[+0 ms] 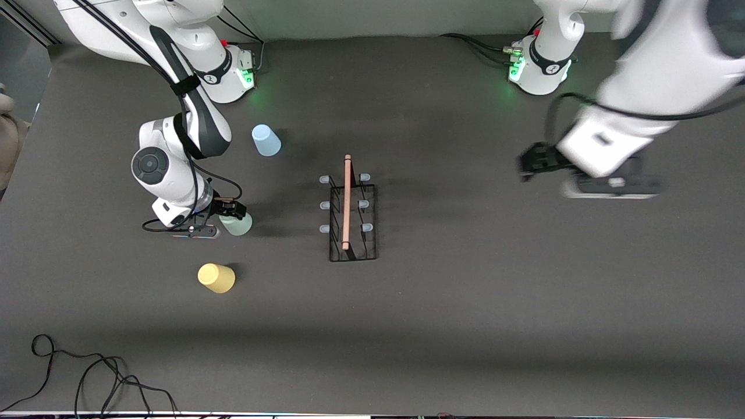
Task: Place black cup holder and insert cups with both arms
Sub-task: 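Grasp the mint cup with the right gripper while the left gripper withdraws, then carry the mint cup to the rack and set it on a peg, then open the right gripper and move it toward the yellow cup, then grasp the yellow cup with the right gripper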
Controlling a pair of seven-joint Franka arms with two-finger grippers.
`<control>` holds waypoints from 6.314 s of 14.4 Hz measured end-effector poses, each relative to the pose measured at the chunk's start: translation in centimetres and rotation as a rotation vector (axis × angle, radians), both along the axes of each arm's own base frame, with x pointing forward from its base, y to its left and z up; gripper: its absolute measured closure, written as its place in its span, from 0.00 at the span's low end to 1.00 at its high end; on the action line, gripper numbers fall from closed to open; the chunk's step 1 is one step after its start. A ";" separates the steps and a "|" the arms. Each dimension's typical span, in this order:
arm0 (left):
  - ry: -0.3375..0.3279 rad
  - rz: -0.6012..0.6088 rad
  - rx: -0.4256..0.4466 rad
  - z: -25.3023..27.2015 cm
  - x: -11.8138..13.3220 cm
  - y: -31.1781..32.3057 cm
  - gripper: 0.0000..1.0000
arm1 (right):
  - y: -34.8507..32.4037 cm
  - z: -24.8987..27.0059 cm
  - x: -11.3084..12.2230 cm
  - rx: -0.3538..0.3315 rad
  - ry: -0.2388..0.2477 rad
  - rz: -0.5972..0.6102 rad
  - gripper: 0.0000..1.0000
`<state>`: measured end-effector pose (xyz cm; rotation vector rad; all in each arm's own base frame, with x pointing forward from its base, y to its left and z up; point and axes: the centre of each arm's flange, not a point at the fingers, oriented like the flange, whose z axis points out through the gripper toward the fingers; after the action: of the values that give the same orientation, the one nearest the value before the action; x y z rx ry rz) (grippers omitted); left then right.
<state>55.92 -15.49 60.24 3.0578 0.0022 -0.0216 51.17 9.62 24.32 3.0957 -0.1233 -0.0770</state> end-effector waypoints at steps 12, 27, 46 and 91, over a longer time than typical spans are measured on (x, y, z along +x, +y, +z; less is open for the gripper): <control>0.017 0.078 0.035 2.1 -0.5 13.7 0.00 | 0.2 1.9 1.1 0.002 -0.018 -0.003 0.34; 0.005 0.003 0.110 2.9 -1.1 14.5 0.00 | 23.2 17.3 -0.4 0.179 0.010 -0.164 0.34; 0.014 -0.001 0.110 2.7 -1.2 14.6 0.00 | 23.7 13.8 -2.8 0.124 0.013 -0.150 0.11; 0.012 -0.010 0.110 2.7 -1.1 14.2 0.00 | -4.5 -0.2 13.0 0.106 -0.228 0.116 0.37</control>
<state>54.79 -1.31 62.96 3.1673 -0.0110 -0.0423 64.19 5.11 24.08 3.1980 0.0555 0.2835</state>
